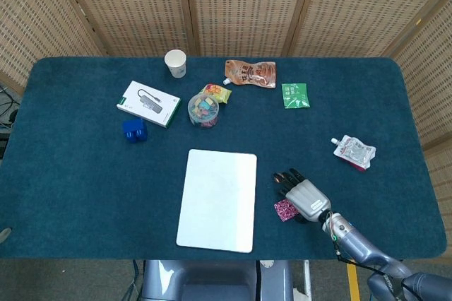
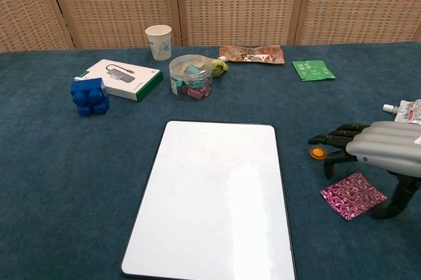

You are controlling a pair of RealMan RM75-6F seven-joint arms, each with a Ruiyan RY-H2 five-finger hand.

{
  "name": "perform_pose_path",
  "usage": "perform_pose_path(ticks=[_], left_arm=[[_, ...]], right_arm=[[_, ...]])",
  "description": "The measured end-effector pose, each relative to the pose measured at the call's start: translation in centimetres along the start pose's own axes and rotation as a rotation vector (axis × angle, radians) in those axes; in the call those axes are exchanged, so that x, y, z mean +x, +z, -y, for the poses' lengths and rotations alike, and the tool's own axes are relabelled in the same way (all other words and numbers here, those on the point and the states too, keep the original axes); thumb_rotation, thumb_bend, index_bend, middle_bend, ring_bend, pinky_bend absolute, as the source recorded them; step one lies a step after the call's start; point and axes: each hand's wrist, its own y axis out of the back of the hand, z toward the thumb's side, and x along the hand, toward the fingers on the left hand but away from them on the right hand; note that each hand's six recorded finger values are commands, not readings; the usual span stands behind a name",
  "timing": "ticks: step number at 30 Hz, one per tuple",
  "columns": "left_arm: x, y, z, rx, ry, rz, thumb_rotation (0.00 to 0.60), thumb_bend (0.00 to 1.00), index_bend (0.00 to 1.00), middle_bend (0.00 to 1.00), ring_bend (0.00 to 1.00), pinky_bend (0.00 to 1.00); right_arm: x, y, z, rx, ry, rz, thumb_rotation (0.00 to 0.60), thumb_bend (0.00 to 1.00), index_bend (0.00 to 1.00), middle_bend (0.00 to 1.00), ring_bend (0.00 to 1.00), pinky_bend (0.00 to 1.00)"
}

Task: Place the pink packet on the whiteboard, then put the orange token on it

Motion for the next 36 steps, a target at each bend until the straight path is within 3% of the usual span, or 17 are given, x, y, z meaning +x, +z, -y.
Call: perform_pose_path(ticks=[5, 9, 15, 36], left_arm=[[0.1, -0.1, 0.0, -0.001, 0.0, -0.005, 0.6, 0.04, 0.0, 0.0, 0.0, 0.0], [0.0, -0.1, 0.0, -0.001, -0.001, -0.006, 0.6, 0.04, 0.0, 0.0, 0.0, 0.0], [0.1, -0.1, 0.1, 0.001, -0.003, -0.006, 0.6, 0.04, 0.0, 0.0, 0.0, 0.0], [0.0, -0.2, -0.1, -0.009, -0.003, -0.005, 0.6, 0.04, 0.0, 0.0, 0.0, 0.0]], right_arm=[[-0.3, 0.0, 0.2, 0.006, 0.01, 0.005, 0.6, 0.26, 0.32, 0.0, 0.0, 0.0], [-0.4, -0.1, 0.2, 0.012, 0.017, 0.012, 0.6, 0.29, 0.44, 0.0, 0.0, 0.0], [-0.3, 0.0, 0.3, 0.004, 0.022, 0.013, 0.6, 0.31, 0.54, 0.0, 0.0, 0.0], [-0.1, 1.7, -2.3, -0.101, -0.062, -0.044, 0.6, 0.31, 0.56, 0.0, 0.0, 0.0]])
